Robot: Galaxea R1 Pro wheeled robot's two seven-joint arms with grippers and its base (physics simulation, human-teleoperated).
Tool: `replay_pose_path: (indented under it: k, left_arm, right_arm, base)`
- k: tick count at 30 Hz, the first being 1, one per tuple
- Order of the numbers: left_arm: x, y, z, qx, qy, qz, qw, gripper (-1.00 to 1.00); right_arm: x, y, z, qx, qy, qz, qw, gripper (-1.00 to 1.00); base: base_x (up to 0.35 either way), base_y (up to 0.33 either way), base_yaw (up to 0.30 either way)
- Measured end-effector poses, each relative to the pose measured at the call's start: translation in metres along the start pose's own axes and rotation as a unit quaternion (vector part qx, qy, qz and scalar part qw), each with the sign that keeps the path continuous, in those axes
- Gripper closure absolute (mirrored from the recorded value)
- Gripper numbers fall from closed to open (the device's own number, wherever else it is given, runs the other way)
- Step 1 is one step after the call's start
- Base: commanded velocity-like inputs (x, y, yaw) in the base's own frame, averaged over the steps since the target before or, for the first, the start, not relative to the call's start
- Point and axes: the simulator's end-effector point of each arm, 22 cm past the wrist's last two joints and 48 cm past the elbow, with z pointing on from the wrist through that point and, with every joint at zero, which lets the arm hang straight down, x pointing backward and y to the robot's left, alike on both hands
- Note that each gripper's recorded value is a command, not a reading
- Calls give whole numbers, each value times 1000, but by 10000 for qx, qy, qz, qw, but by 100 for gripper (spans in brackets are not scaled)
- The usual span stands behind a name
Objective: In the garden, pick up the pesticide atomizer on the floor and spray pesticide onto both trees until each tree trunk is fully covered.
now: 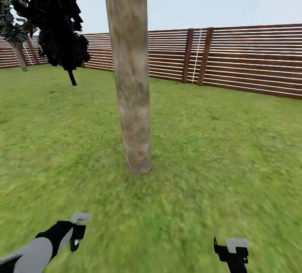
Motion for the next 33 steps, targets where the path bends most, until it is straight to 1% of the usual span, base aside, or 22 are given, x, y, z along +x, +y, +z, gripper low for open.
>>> replay_pose_path:
  k: [2,4,7,10,14,16,20,27,30,33]
  left_arm:
    - [-7,-4,-3,-10,64,-19,10000,100]
    - [-14,-10,-5,3,47,-12,10000,100]
    - [-19,-13,-6,8,17,-7,10000,100]
    - [-32,-9,-9,-41,-121,-27,9999,100]
    - [-40,-9,-11,-50,-206,-34,9998,100]
    - [-48,-9,-13,-64,-294,-46,9995,100]
    - [-54,-14,-14,-45,-347,-41,9994,100]
    - [-55,-16,-15,-33,-346,-40,9994,100]
    - [-55,-17,-15,-26,-349,-52,9994,100]
    - [-54,-17,-15,-17,-344,-72,9994,100]
  right_arm:
    - [1,2,-1,-6,4,13,10000,-100]
    - [3,2,-2,-11,22,14,10000,-100]
    - [4,2,-2,-10,30,11,10000,-100]
    - [4,3,-2,-16,36,13,10000,-100]
    - [4,4,-3,-24,34,20,10000,-100]
    - [4,5,-3,-23,33,22,10000,-100]
    - [4,4,-2,-14,33,19,10000,-100]
    - [4,3,-3,-12,31,18,10000,-100]
    - [4,3,-3,-8,33,22,10000,-100]
    - [4,3,-2,-11,35,20,10000,-100]
  base:
    - [221,-160,0]
    - [224,-182,0]
    - [187,-216,0]
    - [167,-236,0]
    - [173,-239,0]
    - [118,-253,-63]
    - [61,-264,-219]
    - [245,-186,-263]
    - [307,-73,-264]
    - [106,-6,-185]
